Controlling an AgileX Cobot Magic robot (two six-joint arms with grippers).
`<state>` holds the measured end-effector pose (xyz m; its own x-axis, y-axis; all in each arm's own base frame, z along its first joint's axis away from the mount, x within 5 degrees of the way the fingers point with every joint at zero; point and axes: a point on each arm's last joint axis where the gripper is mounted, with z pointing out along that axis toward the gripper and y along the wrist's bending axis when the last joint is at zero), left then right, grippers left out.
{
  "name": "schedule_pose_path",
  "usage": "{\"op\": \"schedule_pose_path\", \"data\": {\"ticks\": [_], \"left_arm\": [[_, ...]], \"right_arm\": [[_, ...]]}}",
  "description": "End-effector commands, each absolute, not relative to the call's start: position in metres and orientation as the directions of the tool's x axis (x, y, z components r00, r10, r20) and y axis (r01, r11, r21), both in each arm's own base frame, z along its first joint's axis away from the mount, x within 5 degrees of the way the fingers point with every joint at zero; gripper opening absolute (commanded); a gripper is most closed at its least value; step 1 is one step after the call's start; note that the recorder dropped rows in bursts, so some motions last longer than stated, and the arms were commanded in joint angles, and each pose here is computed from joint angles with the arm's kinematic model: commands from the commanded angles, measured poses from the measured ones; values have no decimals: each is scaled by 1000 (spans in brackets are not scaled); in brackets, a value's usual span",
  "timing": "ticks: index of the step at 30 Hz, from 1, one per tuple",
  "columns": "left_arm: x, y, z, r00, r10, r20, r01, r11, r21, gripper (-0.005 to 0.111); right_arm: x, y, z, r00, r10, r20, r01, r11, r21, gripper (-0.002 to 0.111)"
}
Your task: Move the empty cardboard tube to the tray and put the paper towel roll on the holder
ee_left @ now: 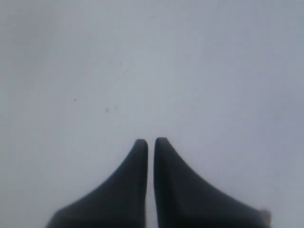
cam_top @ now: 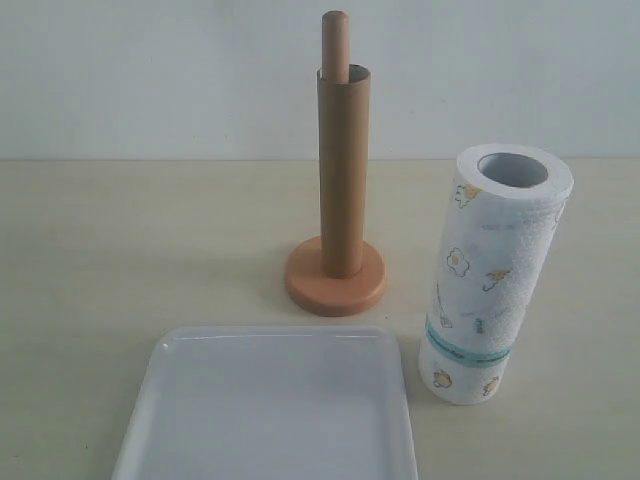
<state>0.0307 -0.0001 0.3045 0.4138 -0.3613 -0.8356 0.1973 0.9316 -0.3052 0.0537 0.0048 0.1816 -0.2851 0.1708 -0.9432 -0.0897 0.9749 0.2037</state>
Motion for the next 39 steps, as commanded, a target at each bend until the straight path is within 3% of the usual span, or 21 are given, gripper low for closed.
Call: {"op": "schedule_pose_path", "data": {"ticks": [1,4,9,11,13,14,17,20,23,27,30,34,39], "left_arm": [[15,5,330,628,-491,-603,334,871,-361,4],[14,7,356,757,-466,-457,368,883,-292,4],[102,-20,395,621,-250,-742,316,947,-55,4],[147,-31,381,488,-220,-845,361,932,-34,4],[196,-36,346,282,-293,-914,397,903,-166,4],[216,-43,324,210,-210,-955,423,900,-104,4],[249,-67,270,108,-38,-993,610,792,36,4],[266,-75,237,49,-132,-990,678,732,-64,5],[280,-78,219,2,-162,-987,670,732,-119,19],[296,-93,206,-28,-112,-993,732,674,-97,57],[310,-112,199,-46,-65,-997,757,648,-77,78],[327,-137,190,-43,44,-998,771,636,-5,81],[340,-160,184,-42,2,-999,781,624,-31,81]], "right_arm": [[53,5,182,-278,167,-946,-94,975,200,0],[53,5,182,-278,167,-946,-94,975,200,0],[53,5,182,-278,167,-946,-94,975,200,0],[53,5,182,-278,167,-946,-94,975,200,0],[53,5,182,-278,167,-946,-94,975,200,0],[53,5,182,-278,167,-946,-94,975,200,0],[53,5,182,-278,167,-946,-94,975,200,0],[53,5,182,-278,167,-946,-94,975,200,0],[53,5,182,-278,167,-946,-94,975,200,0],[53,5,182,-278,167,-946,-94,975,200,0],[53,5,182,-277,167,-946,-95,975,200,0],[53,5,182,-277,167,-946,-95,975,200,0],[53,5,182,-277,167,-946,-95,975,200,0]]}}
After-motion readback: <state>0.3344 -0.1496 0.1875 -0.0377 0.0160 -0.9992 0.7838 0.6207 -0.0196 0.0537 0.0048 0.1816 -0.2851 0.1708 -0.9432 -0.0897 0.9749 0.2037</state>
